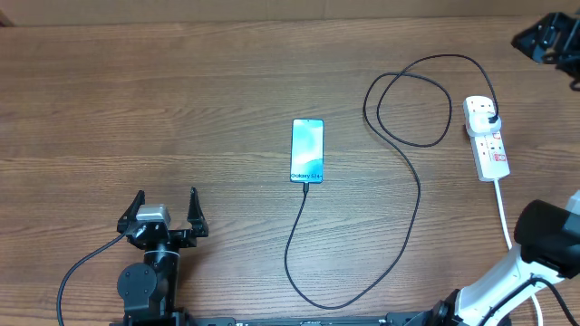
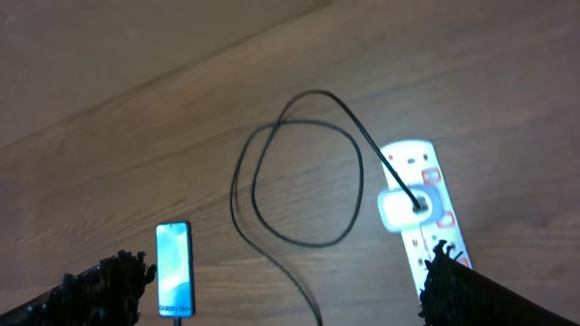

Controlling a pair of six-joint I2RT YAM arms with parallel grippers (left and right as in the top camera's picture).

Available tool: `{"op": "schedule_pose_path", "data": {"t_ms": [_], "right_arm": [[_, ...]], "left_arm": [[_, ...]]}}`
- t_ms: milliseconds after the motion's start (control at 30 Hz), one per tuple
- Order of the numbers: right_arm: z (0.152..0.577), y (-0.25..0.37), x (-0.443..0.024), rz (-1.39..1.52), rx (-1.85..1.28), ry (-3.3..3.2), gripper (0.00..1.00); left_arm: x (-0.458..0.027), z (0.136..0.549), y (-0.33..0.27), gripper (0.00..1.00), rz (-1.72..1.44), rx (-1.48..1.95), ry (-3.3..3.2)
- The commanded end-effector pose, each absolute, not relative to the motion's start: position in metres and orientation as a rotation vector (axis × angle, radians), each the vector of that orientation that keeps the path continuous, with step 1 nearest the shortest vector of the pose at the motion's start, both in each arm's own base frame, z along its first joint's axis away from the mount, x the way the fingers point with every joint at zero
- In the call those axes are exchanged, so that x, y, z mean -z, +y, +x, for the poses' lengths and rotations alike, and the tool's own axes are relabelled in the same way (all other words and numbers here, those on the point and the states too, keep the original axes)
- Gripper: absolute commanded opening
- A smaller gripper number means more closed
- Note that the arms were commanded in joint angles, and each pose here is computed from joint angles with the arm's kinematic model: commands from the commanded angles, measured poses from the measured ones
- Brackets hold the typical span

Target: Plug charger to phone and switch on socket

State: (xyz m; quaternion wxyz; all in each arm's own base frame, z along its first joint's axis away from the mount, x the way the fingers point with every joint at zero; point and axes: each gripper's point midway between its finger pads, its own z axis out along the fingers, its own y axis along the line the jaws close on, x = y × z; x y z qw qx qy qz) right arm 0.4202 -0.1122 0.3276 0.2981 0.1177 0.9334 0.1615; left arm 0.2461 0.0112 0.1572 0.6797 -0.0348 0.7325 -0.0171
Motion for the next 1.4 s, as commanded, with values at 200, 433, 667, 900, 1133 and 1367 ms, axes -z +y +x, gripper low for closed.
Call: {"op": "schedule_pose_path", "data": {"t_ms": [200,433,667,900,1133,1367], "right_arm": [[0.433,-0.054,-0.35,0.091,-0.376,2.419,1.0],[0.423,-0.033,-0.34,0.025,-0.356,2.375,1.0],[0.414,-0.013,-0.307,-0.07,-0.377,2.182,1.0],[0.39,0.013,-0.315,-0.162,-0.36,1.759,1.0],[0.344,0.015,-0.318,-0.135,-0.233,1.53,1.0],[0.305,0.011,-0.288,-0.075,-0.167,1.497,1.0]], "left_arm": [[-0.157,0.246,0.01,1.0,-0.053,0.027,1.642],[-0.157,0.246,0.01,1.0,-0.053,0.027,1.642],[-0.157,0.246,0.01,1.0,-0.053,0.027,1.642],[-0.157,0.246,0.01,1.0,-0.053,0.027,1.642],[-0.157,0.246,0.01,1.0,-0.053,0.027,1.642],[-0.157,0.246,0.01,1.0,-0.053,0.027,1.642]]}}
